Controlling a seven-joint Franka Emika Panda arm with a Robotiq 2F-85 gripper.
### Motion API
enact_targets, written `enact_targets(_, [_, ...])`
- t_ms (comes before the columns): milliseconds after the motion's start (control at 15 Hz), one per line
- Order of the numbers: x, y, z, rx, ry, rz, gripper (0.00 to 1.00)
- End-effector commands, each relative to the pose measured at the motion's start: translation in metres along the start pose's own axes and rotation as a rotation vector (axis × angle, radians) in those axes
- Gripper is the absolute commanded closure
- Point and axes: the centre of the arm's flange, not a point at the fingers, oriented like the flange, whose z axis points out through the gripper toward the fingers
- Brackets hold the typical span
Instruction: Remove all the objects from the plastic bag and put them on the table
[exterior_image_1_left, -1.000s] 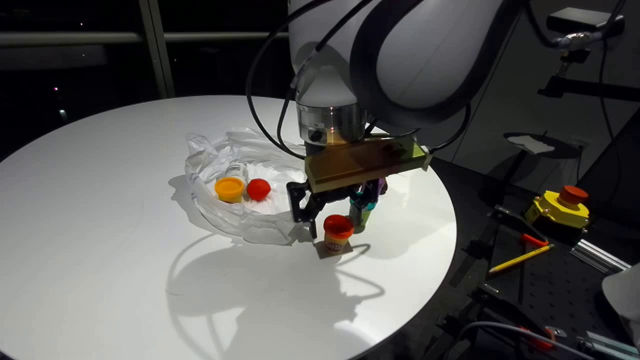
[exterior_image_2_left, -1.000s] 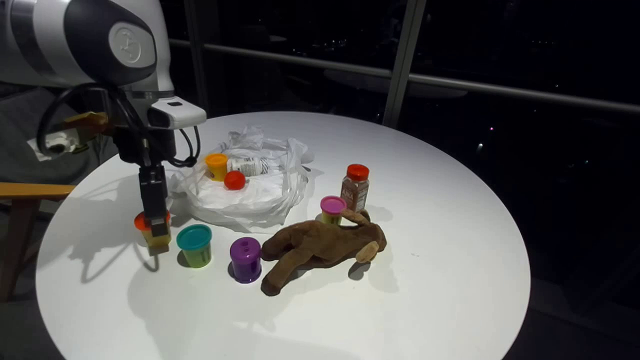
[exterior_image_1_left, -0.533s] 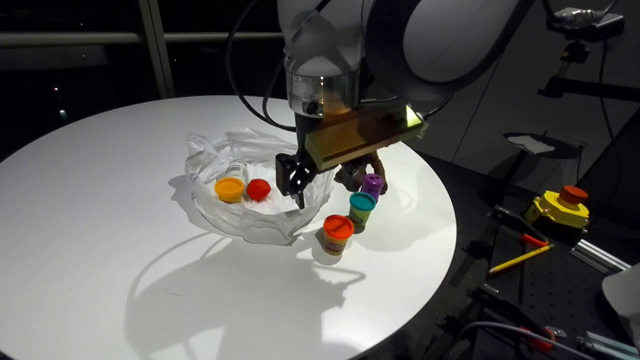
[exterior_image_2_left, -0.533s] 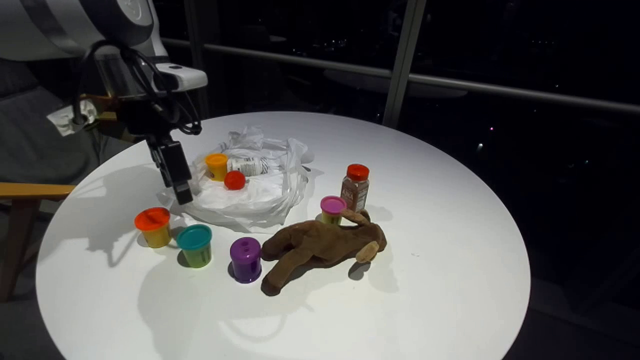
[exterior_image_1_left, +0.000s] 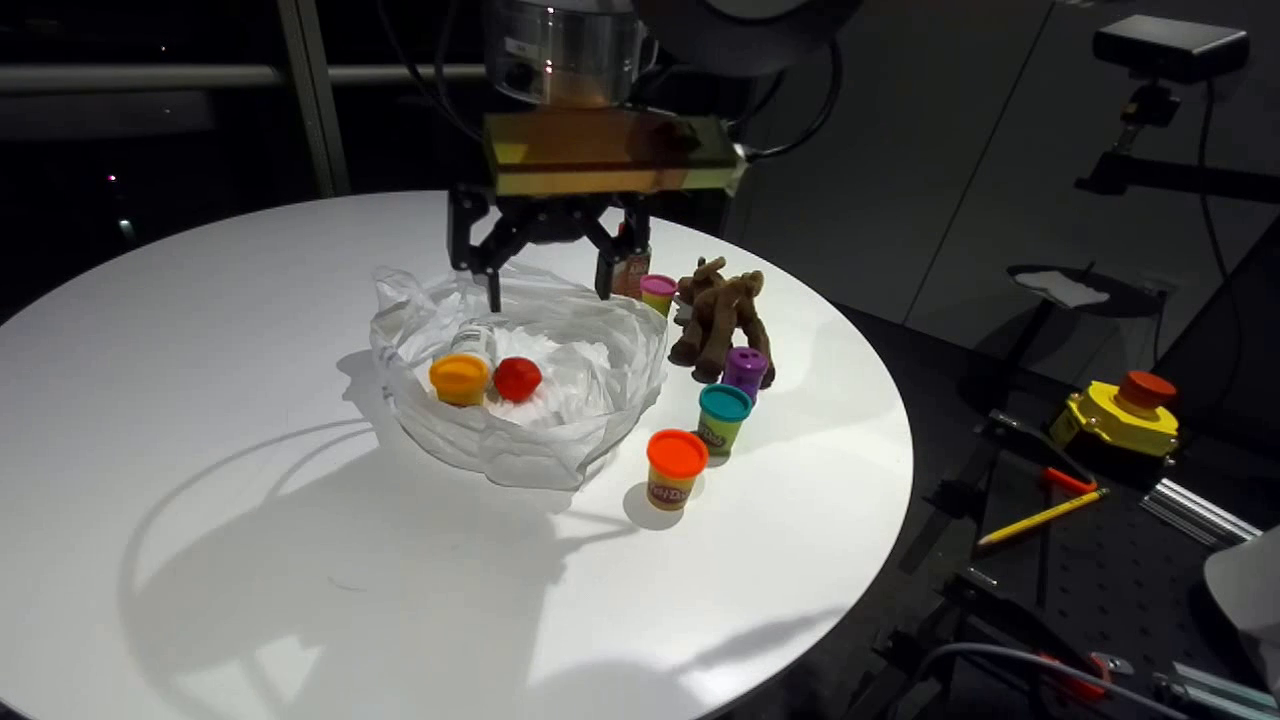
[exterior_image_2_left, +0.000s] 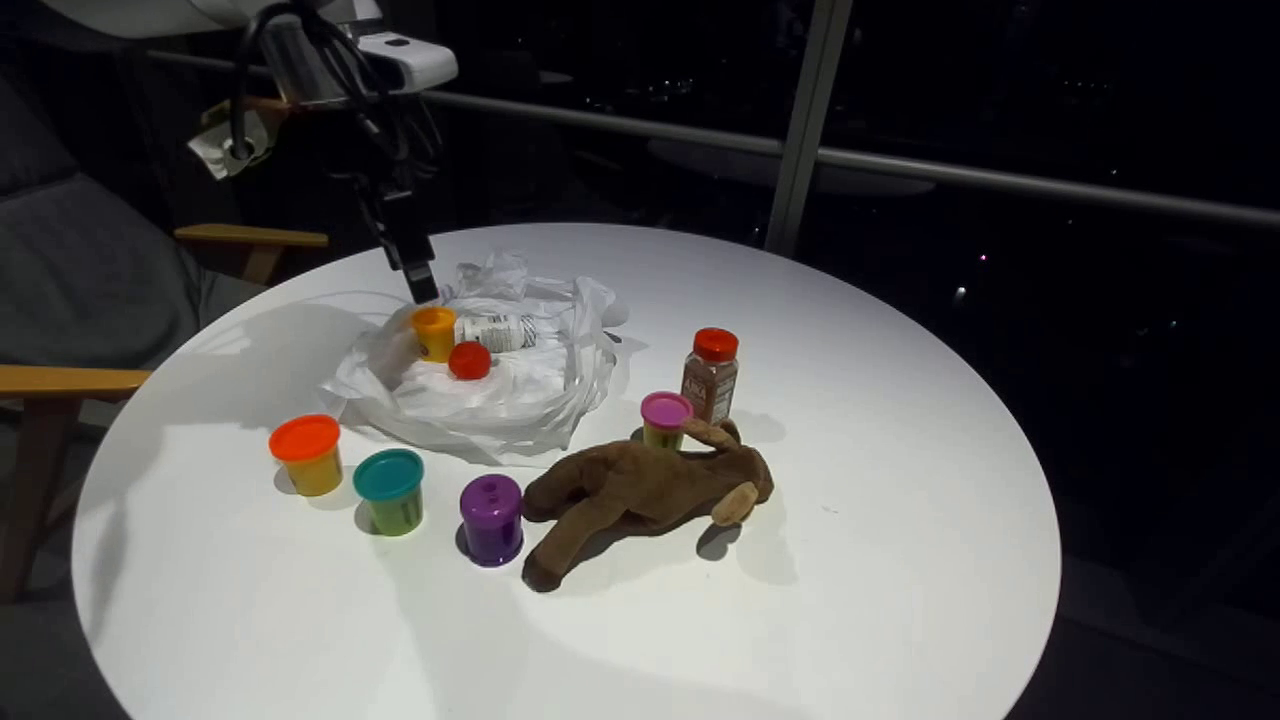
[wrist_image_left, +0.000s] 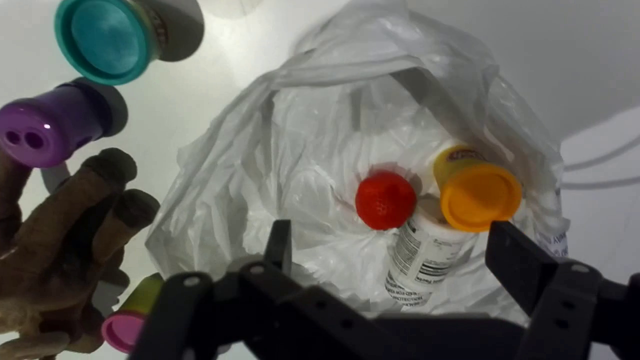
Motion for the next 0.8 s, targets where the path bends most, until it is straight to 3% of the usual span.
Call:
enact_targets(0, [0.036, -0.038, 0.005, 0.063, 0.02, 0.121, 0.0])
enact_targets(200, [0.051, -0.055, 0.022, 0.073, 0.0, 0.187, 0.0])
enact_targets(733, [0.056, -0.071, 0.072, 0.052, -0.032, 0.28, 0.0])
